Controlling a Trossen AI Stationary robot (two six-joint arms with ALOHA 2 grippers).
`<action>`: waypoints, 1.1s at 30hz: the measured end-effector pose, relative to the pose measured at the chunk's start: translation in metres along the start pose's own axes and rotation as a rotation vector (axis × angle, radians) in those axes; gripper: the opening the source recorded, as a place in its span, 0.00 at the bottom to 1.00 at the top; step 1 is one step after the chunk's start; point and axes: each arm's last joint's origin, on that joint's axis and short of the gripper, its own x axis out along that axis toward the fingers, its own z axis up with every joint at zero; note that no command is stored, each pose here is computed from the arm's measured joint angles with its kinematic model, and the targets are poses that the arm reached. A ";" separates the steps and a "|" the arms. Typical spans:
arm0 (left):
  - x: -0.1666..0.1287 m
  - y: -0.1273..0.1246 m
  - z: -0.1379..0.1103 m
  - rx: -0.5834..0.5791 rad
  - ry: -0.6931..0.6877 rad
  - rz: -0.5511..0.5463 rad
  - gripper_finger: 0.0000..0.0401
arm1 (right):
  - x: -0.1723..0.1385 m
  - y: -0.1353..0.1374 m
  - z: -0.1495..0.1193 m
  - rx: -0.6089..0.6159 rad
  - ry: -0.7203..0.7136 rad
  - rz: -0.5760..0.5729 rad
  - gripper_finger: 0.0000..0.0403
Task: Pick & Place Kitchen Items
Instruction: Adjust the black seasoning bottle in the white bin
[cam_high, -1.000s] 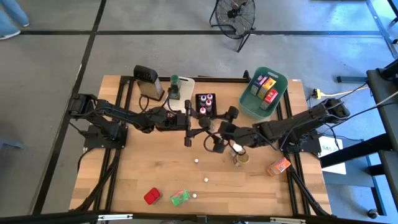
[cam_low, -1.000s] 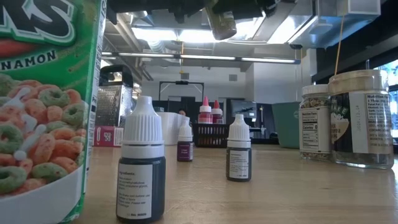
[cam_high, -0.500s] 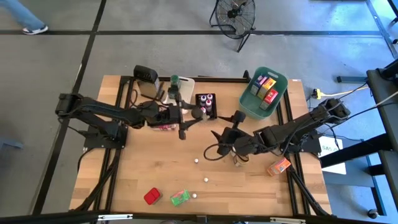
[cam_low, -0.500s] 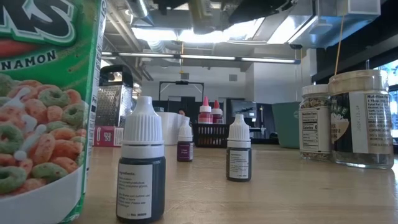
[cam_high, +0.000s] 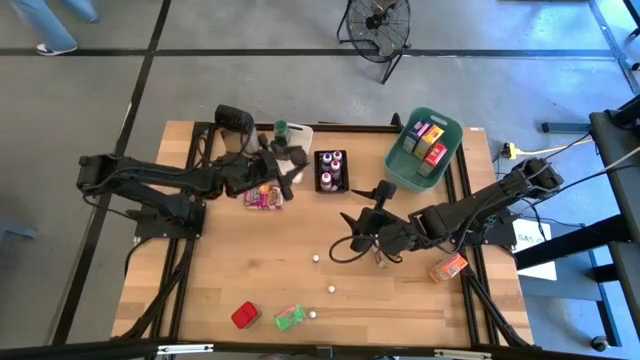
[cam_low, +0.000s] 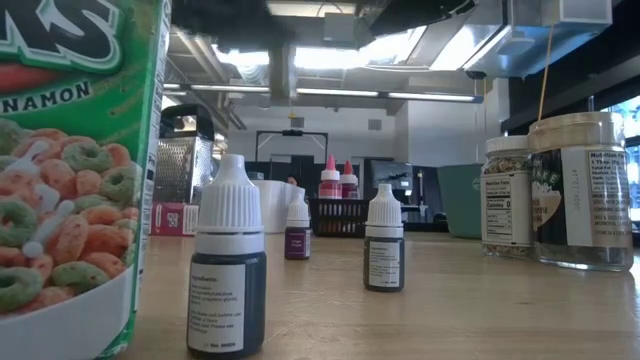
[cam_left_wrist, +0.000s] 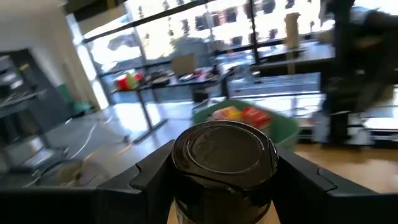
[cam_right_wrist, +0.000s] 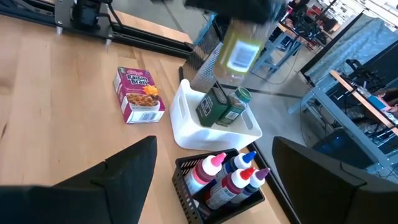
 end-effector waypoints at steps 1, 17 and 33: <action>0.001 0.006 -0.007 -0.008 0.008 0.026 0.52 | 0.000 0.000 0.000 0.002 0.000 0.001 0.80; -0.026 0.061 -0.092 -0.220 -0.023 0.262 0.52 | 0.000 0.000 -0.001 -0.002 0.007 0.002 0.80; -0.032 0.059 -0.125 -0.254 0.039 0.342 0.52 | 0.003 -0.001 -0.001 0.009 0.009 0.028 0.80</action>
